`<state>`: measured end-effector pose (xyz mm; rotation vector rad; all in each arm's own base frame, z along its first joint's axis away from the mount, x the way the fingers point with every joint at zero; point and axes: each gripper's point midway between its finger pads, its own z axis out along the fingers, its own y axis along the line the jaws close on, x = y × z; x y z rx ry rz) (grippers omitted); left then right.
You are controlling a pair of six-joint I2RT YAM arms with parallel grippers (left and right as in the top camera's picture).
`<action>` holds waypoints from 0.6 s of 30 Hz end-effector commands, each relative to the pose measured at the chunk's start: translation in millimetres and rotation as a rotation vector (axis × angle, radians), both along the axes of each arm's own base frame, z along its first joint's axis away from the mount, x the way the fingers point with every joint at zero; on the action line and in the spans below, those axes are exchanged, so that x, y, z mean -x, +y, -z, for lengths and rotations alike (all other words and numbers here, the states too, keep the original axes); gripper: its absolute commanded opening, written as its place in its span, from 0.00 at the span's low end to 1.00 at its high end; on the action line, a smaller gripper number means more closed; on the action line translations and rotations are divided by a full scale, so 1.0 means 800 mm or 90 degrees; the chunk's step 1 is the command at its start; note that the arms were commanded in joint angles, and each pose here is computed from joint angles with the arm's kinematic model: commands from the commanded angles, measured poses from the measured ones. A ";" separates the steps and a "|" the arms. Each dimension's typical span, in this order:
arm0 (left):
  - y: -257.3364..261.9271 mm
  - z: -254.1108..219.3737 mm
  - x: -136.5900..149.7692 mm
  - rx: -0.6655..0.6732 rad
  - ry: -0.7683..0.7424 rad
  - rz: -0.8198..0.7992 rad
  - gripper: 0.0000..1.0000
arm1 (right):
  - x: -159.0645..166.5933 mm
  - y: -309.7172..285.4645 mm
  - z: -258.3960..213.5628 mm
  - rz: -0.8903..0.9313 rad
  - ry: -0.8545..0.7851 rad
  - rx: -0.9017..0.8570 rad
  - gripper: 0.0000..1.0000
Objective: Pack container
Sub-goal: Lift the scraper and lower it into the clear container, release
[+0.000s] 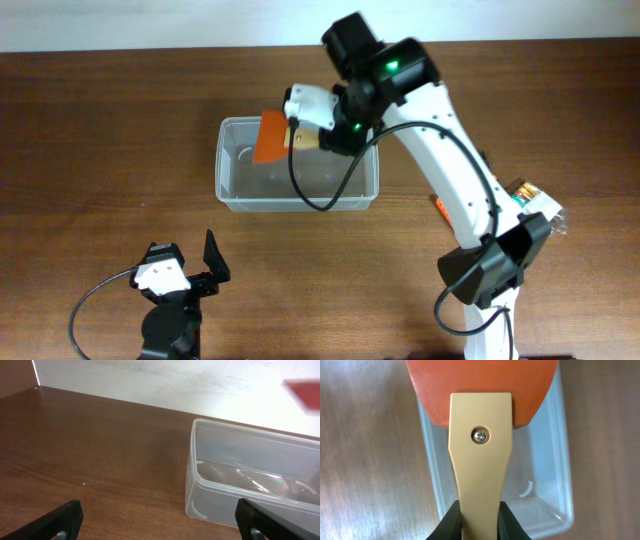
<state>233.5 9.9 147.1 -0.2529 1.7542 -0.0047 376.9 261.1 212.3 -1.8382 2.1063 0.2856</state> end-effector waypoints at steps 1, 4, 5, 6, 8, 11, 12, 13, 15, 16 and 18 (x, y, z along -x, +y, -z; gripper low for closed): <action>0.000 0.001 0.000 -0.006 0.000 0.002 0.99 | 0.007 0.004 0.052 -0.039 0.047 0.018 0.13; 0.000 0.001 0.000 -0.006 0.000 0.002 0.99 | 0.003 0.005 0.086 -0.023 0.062 0.021 0.14; 0.000 0.001 0.000 -0.006 0.000 0.002 0.99 | 0.001 0.007 0.097 -0.011 0.064 0.019 0.14; 0.000 0.001 0.000 -0.006 0.000 0.002 0.99 | -0.001 0.008 0.106 0.000 0.065 0.017 0.14; 0.000 0.000 0.000 -0.006 0.000 0.002 0.99 | -0.004 0.010 0.121 0.017 0.067 0.013 0.14; 0.000 0.000 0.000 -0.006 0.000 0.002 0.99 | -0.005 0.012 0.138 0.017 0.067 0.012 0.15; 0.000 0.000 0.000 -0.006 0.000 0.002 0.99 | -0.005 0.012 0.143 0.017 0.067 0.011 0.18; 0.000 0.000 0.000 -0.006 0.000 0.001 0.99 | -0.006 0.012 0.147 0.017 0.065 0.010 0.22; 0.000 0.001 0.000 -0.006 0.000 0.002 0.99 | -0.008 0.014 0.154 0.018 0.059 0.007 0.26; 0.000 0.000 0.000 -0.006 0.000 0.002 0.99 | -0.009 0.014 0.157 0.018 0.056 0.006 0.31; 0.000 0.000 0.000 -0.006 0.000 0.002 0.99 | -0.011 0.015 0.158 0.018 0.053 0.003 0.44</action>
